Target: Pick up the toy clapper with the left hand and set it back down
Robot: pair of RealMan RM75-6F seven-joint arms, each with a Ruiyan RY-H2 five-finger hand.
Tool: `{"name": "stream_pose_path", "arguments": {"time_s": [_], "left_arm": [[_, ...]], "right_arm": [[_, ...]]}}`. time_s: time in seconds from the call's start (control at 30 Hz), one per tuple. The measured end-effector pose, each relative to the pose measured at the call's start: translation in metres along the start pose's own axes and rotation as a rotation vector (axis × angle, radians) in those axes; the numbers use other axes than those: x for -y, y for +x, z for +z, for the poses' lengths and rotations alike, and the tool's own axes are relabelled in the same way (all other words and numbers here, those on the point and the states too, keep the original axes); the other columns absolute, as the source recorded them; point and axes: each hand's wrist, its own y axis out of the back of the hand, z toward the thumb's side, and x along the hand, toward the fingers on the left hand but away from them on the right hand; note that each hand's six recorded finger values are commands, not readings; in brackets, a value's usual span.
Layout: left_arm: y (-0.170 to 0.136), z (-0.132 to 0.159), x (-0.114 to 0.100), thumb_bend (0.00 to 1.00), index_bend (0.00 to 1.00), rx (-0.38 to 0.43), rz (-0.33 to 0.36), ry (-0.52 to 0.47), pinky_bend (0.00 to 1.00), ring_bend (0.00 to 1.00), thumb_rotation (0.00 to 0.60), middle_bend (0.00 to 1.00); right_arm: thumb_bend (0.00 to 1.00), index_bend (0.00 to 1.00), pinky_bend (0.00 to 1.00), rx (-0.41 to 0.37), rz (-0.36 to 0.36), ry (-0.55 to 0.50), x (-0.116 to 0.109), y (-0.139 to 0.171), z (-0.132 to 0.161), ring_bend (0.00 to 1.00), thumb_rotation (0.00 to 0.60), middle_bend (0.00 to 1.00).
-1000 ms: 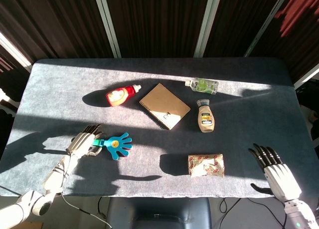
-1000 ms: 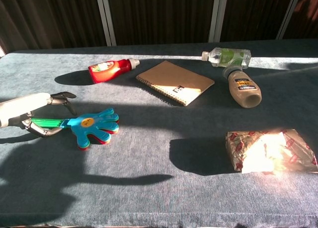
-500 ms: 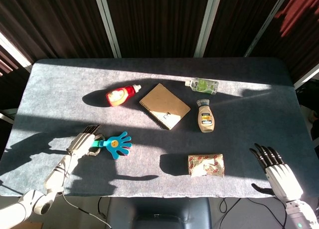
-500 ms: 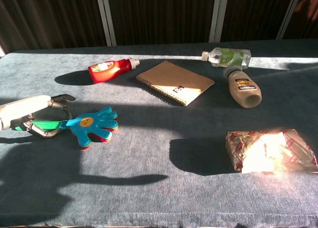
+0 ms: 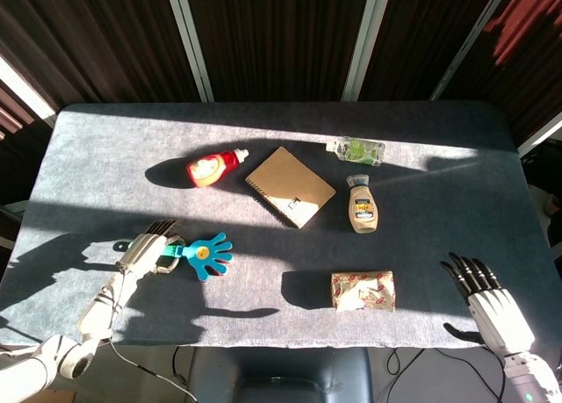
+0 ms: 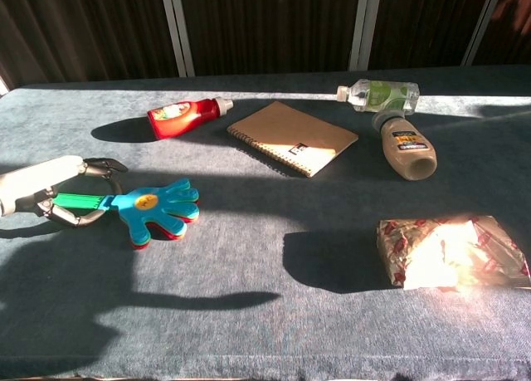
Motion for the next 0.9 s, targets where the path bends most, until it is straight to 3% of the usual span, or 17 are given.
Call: {"name": "stream_pose_path", "arguments": {"time_s": [0.33, 0.43, 0.5, 0.63, 0.9], "left_arm": [[-0.008, 0.002, -0.006, 0.65, 0.79, 0.054, 0.053, -0.157, 0.01, 0.15, 0.600, 0.43], [-0.010, 0.002, -0.008, 0.66, 0.79, 0.063, 0.065, -0.181, 0.12, 0.30, 0.600, 0.62], [-0.012, 0.001, -0.010, 0.66, 0.79, 0.069, 0.073, -0.214, 0.18, 0.34, 0.600, 0.67], [-0.015, 0.002, -0.013, 0.68, 0.79, 0.089, 0.086, -0.321, 0.33, 0.38, 0.600, 0.71], [-0.022, 0.009, -0.024, 0.71, 0.78, 0.179, 0.119, -0.642, 0.62, 0.44, 0.600, 0.73]], "right_arm": [[0.22, 0.00, 0.00, -0.004, -0.001, -0.001, 0.000, 0.001, 0.001, 0.00, 0.600, 0.00], [0.22, 0.00, 0.00, -0.006, 0.001, -0.001, 0.000, 0.001, 0.001, 0.00, 0.600, 0.00], [0.22, 0.00, 0.00, -0.007, 0.004, 0.000, 0.001, 0.001, 0.001, 0.00, 0.600, 0.00], [0.22, 0.00, 0.00, -0.008, 0.003, -0.001, 0.000, 0.001, 0.001, 0.00, 0.600, 0.00], [0.22, 0.00, 0.00, -0.009, 0.011, -0.002, 0.001, 0.001, 0.001, 0.00, 0.600, 0.00]]}}
